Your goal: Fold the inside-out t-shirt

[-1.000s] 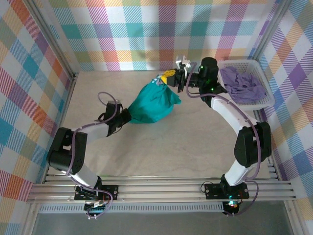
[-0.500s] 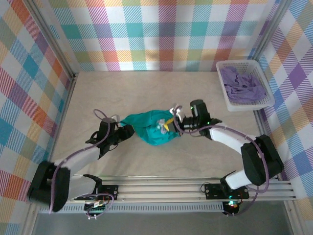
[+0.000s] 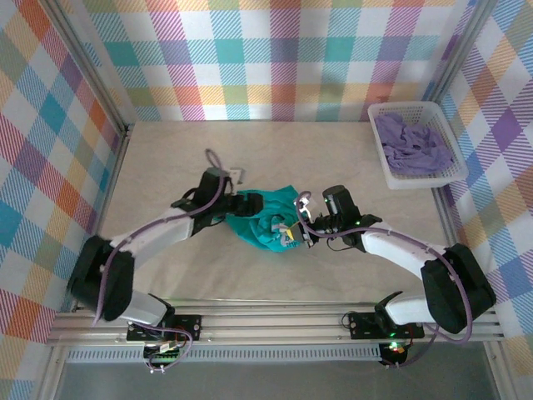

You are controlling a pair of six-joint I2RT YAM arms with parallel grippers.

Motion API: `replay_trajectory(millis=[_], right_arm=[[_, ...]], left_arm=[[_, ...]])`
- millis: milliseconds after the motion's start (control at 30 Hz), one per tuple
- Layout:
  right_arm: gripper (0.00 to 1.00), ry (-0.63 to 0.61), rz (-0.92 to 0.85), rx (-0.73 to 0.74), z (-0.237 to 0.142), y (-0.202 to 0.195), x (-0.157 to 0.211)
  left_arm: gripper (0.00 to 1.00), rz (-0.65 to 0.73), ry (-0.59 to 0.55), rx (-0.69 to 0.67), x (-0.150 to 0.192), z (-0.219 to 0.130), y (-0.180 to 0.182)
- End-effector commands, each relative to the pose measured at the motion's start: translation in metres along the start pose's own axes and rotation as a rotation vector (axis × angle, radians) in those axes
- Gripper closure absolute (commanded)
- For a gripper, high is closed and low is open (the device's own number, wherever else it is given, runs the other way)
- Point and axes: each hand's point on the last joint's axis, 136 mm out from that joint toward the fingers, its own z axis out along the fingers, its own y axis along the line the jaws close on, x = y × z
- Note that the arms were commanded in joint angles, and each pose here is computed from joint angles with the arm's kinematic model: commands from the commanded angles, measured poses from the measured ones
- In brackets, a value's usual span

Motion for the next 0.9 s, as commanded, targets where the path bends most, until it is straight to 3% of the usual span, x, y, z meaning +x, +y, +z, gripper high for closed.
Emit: replay_trajectory(millis=[0,67,300,467,667,867], right_arm=[[1.0,-0.007,0.007,0.027,-0.006,-0.002,-0.002],[1.0,-0.006,-0.004,0.044,-0.009,-0.003,-0.003],[1.0,-0.001,-0.028,0.072,-0.012,-0.005,-0.003],[1.0,0.001,-0.038,0.066,-0.011,-0.005,-0.007],[1.0,0.005,-0.035,0.061,-0.009,-0.006,-0.01],[1.0,0.002,-0.042,0.067,-0.011,-0.005,-0.011]], left_arm=[[0.13,0.146,0.149,-0.009,0.017,0.022,-0.004],[0.12,0.164,0.194,-0.031,0.024,0.027,0.001],[0.11,0.224,0.182,-0.139,0.037,0.006,0.023],[0.11,0.284,0.266,-0.19,0.055,0.011,0.038],[0.12,0.313,0.214,-0.125,0.035,0.029,0.022],[0.25,0.332,0.189,-0.115,0.016,0.047,0.017]])
